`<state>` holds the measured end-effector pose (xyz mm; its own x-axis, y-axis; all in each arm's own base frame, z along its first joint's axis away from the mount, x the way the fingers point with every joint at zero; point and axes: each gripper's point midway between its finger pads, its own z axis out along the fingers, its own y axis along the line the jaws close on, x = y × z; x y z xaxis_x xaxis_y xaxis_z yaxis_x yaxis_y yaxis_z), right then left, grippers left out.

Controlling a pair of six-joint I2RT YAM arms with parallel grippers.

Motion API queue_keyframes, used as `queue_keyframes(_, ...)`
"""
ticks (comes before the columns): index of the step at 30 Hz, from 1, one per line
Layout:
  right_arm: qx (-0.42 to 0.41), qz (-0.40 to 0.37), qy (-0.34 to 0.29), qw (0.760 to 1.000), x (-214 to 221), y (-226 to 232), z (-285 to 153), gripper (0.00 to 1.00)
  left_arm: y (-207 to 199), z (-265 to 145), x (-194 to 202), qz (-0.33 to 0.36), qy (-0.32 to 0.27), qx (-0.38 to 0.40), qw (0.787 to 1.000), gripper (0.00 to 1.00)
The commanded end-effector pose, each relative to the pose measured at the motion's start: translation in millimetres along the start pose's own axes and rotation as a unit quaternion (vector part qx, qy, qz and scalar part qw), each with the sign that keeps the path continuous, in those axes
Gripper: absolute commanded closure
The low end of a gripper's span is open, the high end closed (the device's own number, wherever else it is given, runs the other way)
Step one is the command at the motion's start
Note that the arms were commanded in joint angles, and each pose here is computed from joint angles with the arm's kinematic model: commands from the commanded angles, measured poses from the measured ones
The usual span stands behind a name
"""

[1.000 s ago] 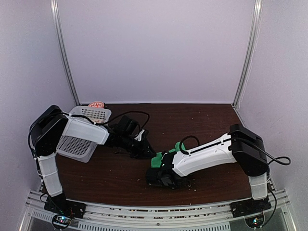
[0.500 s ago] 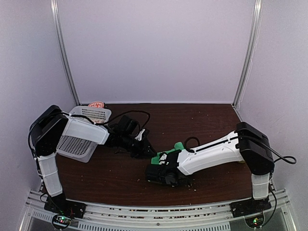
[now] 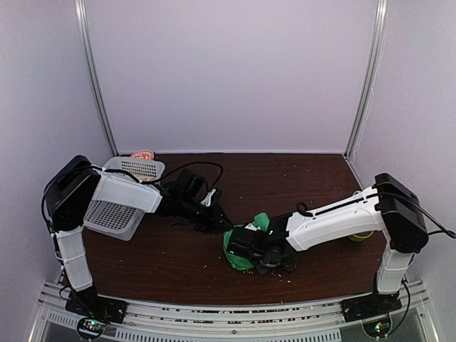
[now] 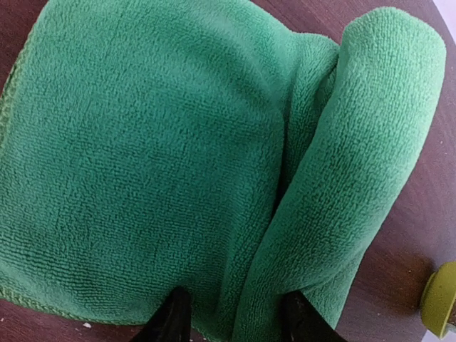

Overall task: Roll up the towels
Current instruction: Roll the towel at the center of the board.

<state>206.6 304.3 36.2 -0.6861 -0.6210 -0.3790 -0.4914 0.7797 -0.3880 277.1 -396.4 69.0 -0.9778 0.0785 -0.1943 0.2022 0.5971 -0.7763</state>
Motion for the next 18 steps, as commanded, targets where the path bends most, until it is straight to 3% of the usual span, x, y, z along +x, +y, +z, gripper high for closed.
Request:
queue_keyframes(1, -0.087, 0.05, 0.001, 0.995, 0.9, 15.1, 5.2, 0.55, -25.8, -3.6, -20.7, 0.026, -0.021, 0.034, 0.999, 0.82)
queue_keyframes(9, -0.141, 0.082, -0.008, 0.987, 9.0, 13.7, 11.5, 0.51, -61.0, 4.4, -43.4, 0.031, -0.03, 0.09, 0.995, 0.82)
queue_keyframes(18, -0.175, 0.083, -0.02, 0.981, 11.1, 17.7, 8.4, 0.44, -95.2, 44.0, -43.6, 0.041, 0.006, 0.144, 0.989, 0.81)
